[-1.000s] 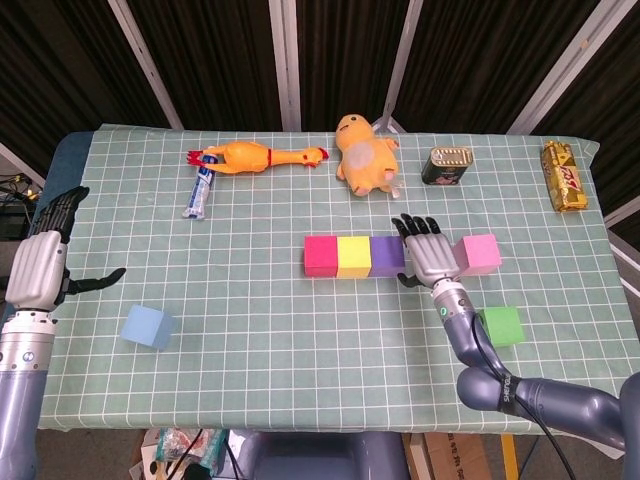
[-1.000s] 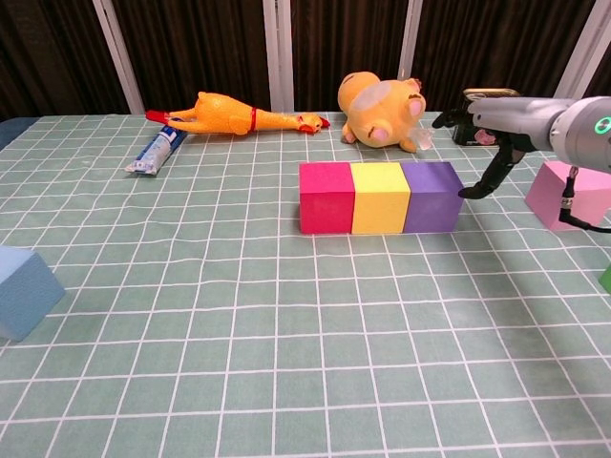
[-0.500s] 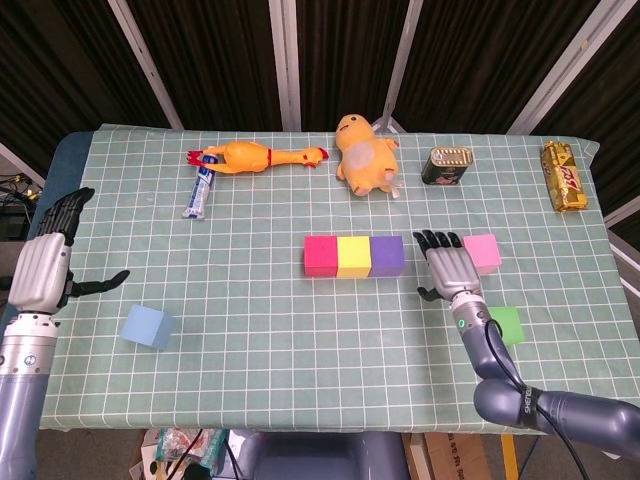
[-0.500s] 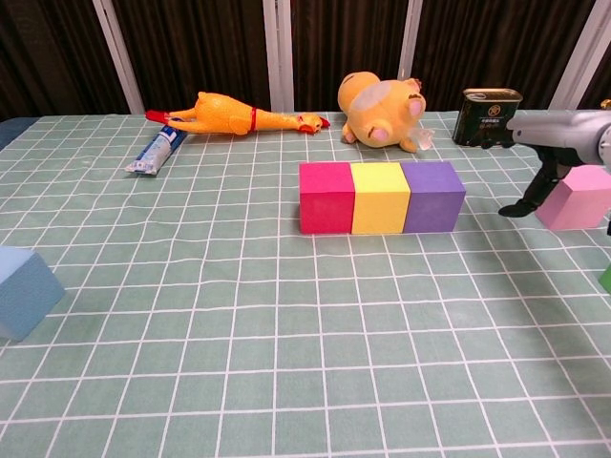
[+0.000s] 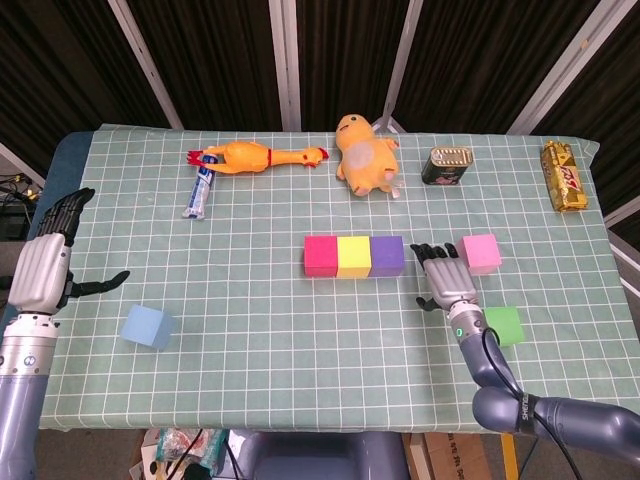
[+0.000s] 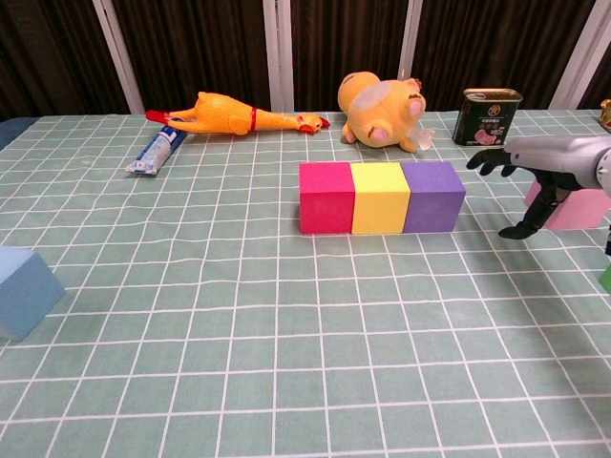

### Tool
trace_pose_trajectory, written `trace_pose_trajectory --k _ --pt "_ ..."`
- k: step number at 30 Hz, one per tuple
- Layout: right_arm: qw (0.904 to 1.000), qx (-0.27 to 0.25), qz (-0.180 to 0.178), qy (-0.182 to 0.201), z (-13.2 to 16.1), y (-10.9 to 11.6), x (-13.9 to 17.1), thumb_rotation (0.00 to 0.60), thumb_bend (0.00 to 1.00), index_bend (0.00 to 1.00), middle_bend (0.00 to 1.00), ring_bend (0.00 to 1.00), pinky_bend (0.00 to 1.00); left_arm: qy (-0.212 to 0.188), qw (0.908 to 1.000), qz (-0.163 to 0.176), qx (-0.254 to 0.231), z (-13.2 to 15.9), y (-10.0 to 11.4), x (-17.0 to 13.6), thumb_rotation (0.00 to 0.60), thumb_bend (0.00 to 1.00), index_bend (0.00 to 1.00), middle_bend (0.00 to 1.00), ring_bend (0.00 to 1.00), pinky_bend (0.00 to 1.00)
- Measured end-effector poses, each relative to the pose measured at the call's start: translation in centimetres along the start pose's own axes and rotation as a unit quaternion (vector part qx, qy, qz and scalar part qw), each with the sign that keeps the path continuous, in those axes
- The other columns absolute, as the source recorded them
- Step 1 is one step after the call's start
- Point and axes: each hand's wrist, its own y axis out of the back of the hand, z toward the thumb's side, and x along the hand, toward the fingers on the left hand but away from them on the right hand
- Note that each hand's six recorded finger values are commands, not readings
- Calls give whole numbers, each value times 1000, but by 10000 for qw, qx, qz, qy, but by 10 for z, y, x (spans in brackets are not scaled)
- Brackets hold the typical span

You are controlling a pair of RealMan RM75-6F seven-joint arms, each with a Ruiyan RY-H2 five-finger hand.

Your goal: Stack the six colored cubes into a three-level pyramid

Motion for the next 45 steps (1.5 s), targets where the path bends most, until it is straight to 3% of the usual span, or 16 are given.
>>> trace_pose_trajectory --k 45 --pt "9997 140 134 133 23 -13 -5 600 313 89 131 130 15 36 10000 -31 -15 -3 -1 2 600 68 0 37 3 52"
